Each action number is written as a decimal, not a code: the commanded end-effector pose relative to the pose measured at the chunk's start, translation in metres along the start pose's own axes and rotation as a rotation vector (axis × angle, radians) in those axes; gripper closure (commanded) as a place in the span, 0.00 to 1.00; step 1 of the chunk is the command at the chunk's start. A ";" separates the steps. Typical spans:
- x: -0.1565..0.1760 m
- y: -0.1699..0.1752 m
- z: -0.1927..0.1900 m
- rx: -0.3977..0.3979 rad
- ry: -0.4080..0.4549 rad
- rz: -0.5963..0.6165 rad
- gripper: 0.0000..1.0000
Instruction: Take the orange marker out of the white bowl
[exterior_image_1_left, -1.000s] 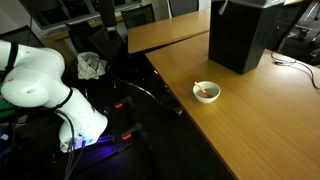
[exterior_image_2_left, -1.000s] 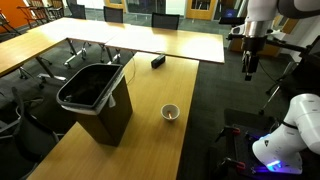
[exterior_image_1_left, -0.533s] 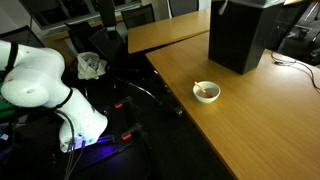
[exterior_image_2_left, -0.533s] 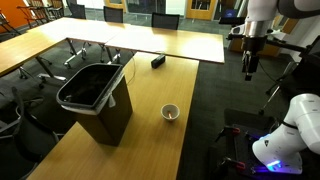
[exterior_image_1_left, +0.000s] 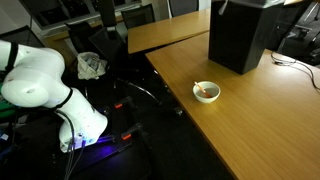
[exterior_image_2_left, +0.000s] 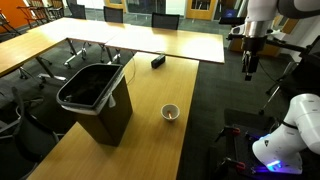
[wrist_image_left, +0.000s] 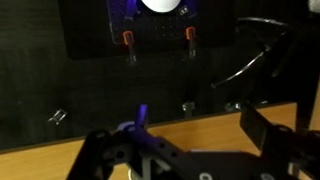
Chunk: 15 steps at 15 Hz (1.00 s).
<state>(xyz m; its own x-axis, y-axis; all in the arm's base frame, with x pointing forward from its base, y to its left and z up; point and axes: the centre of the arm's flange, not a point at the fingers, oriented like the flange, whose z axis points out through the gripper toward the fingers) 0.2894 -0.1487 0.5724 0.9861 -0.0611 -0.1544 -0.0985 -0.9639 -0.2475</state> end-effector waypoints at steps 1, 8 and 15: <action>0.000 0.000 0.000 0.000 0.000 0.000 0.00; 0.065 0.005 0.038 0.009 0.014 0.144 0.00; 0.243 0.003 0.163 -0.011 0.043 0.533 0.00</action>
<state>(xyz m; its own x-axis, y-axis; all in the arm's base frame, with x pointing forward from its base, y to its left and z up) 0.4499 -0.1250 0.4032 0.8830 -0.4357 -0.1748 -0.4619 -0.8729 -0.1573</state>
